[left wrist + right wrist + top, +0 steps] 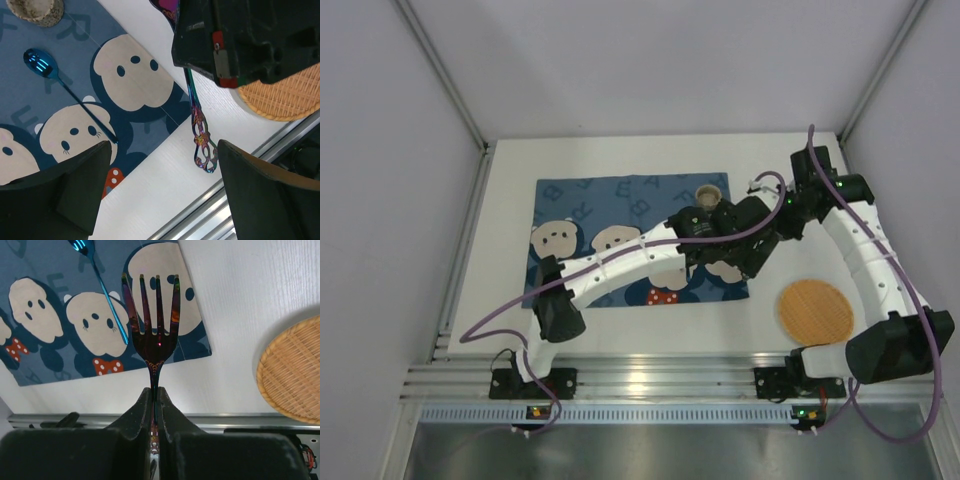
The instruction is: Set the dinner table for one person
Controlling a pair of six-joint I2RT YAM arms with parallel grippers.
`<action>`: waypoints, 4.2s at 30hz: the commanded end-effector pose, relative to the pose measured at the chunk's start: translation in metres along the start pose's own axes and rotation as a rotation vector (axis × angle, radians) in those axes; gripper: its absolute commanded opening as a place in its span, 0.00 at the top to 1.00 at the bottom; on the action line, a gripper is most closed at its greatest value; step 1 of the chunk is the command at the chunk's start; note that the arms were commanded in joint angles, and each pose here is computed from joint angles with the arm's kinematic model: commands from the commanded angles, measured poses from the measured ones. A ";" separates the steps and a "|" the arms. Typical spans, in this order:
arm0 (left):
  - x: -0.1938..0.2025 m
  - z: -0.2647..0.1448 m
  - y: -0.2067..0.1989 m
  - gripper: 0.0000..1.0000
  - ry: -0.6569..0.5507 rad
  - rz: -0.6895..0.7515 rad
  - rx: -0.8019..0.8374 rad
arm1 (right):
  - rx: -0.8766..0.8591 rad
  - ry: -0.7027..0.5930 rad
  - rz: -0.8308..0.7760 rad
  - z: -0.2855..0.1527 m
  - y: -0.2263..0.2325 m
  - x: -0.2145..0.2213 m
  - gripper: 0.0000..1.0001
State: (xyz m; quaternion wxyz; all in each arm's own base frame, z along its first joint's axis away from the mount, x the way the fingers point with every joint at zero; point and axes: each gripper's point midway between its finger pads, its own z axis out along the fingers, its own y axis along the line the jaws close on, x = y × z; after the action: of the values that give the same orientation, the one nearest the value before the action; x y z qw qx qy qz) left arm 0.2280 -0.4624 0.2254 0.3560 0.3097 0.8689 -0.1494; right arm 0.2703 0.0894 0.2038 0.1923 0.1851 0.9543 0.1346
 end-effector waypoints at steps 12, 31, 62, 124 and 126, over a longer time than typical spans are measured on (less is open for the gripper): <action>-0.015 0.009 -0.026 0.35 -0.050 -0.017 0.184 | -0.149 0.002 0.013 -0.029 0.033 0.005 1.00; -0.012 0.032 0.003 1.00 -0.012 -0.100 0.180 | -0.203 0.026 0.007 -0.028 0.048 0.007 1.00; 0.196 -0.017 0.274 1.00 0.190 -0.807 0.225 | -0.281 -0.001 -0.119 -0.029 0.071 -0.015 0.00; 0.128 -0.057 0.240 0.63 0.002 -0.728 0.150 | 0.396 0.144 0.173 0.091 -0.145 0.031 0.00; 0.127 -0.063 0.237 0.63 -0.003 -0.727 0.157 | 0.447 0.138 0.169 0.093 -0.158 0.030 0.00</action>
State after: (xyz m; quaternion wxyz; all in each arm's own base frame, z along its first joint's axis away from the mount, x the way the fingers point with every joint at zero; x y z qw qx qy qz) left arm 0.2820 -0.1921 0.1507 0.2378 0.0089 0.9198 -0.3119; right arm 0.2367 0.0033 0.0680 0.0607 0.2883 0.9556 0.0045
